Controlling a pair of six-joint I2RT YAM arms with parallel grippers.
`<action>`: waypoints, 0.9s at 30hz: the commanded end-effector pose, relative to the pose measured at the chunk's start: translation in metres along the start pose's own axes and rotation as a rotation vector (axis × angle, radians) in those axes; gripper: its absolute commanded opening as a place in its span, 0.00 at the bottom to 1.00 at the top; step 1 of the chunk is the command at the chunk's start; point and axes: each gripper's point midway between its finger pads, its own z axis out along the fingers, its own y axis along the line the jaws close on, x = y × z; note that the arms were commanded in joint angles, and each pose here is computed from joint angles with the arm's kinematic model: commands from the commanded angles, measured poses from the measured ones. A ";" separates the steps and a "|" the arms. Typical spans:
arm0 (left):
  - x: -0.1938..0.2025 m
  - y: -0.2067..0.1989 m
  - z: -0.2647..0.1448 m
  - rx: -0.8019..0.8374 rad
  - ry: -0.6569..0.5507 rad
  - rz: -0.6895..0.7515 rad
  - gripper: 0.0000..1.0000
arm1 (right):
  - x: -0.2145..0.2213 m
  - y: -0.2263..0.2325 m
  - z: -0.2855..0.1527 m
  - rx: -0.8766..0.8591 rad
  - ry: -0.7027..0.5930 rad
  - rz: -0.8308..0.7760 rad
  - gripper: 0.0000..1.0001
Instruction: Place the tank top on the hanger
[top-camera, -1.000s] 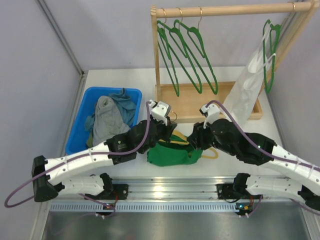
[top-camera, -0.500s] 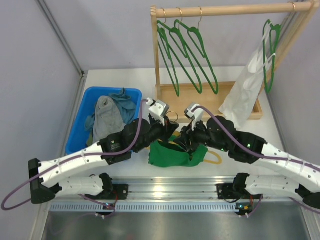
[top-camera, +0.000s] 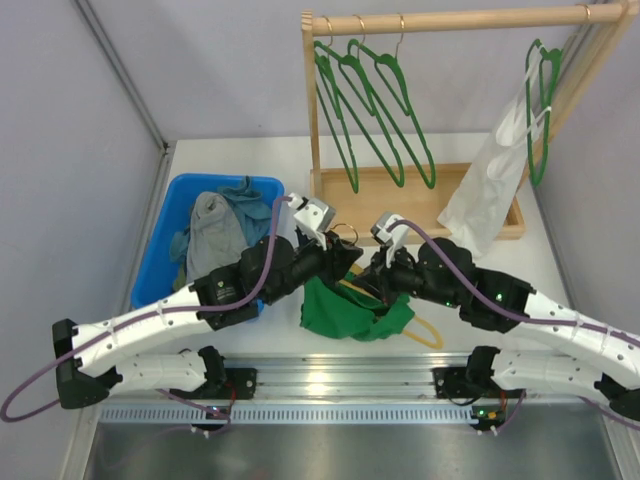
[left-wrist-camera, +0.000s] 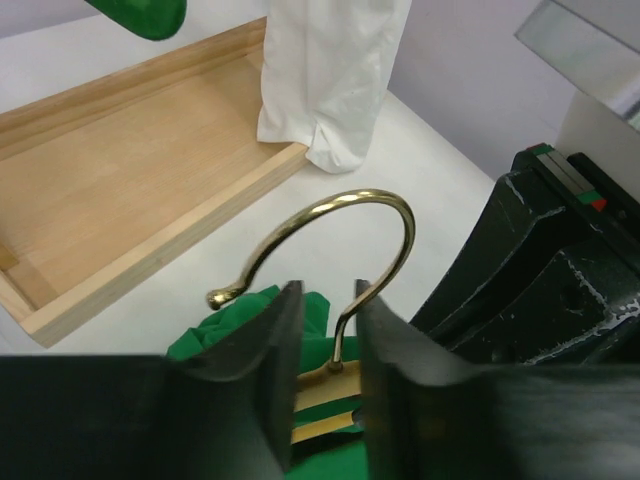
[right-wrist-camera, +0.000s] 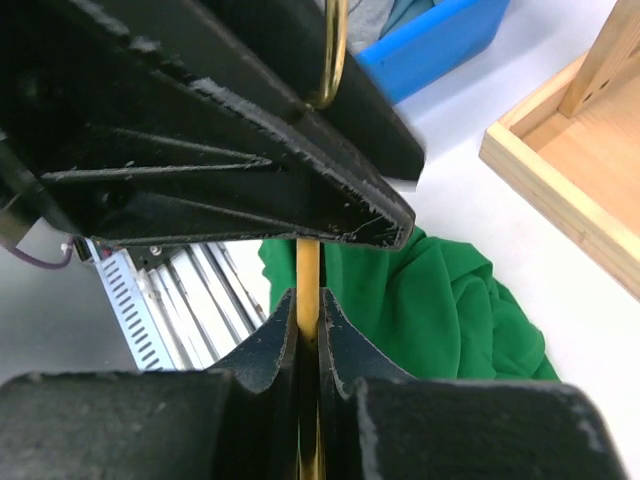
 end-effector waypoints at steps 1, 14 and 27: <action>-0.049 -0.014 -0.010 0.035 -0.137 -0.062 0.37 | -0.030 0.004 -0.008 -0.025 -0.125 0.000 0.00; -0.047 0.023 -0.046 -0.109 -0.143 -0.092 0.63 | -0.036 -0.013 -0.029 0.065 -0.173 0.018 0.00; 0.007 0.040 -0.059 -0.144 -0.013 -0.111 0.57 | -0.049 -0.011 -0.048 0.068 -0.194 0.022 0.00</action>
